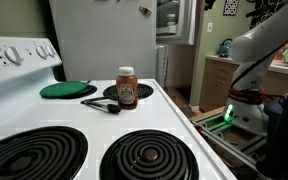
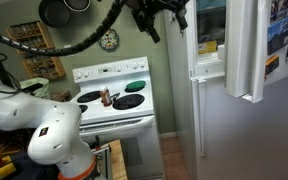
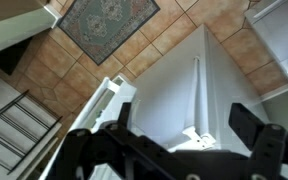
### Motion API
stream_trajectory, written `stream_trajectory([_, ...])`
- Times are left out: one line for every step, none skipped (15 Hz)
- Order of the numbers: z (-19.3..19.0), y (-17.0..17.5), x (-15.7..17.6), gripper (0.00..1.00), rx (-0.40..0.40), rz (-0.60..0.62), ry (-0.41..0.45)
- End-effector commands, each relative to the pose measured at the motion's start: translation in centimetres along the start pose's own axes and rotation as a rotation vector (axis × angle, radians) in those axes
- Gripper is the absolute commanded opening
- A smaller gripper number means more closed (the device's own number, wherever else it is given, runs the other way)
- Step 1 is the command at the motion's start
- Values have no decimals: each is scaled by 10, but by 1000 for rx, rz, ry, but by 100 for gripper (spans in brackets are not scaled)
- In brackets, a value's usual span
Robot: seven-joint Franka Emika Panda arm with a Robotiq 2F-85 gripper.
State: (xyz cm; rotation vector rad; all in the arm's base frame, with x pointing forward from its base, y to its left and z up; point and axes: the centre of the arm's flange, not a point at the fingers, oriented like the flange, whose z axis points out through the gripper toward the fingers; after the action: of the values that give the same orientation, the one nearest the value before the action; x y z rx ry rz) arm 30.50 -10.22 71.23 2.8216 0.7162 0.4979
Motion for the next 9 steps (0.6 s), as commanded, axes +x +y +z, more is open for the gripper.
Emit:
stream_trajectory([-7, -43, 24, 100, 70, -187, 0])
stream_trajectory([-6, -57, 32, 100, 78, -240, -5])
stream_trajectory([-4, -38, 24, 100, 42, -151, -1])
stream_trajectory([-4, -45, 30, 100, 42, -167, -1])
stream_trajectory([-4, -46, 31, 100, 42, -166, -3])
stream_trajectory([-4, -45, 30, 100, 42, -162, -4])
stream_trajectory([-3, -42, 28, 100, 44, -157, -3])
stream_trajectory([-3, -41, 27, 100, 45, -152, -3])
stream_trajectory([-3, -40, 27, 100, 46, -151, -3])
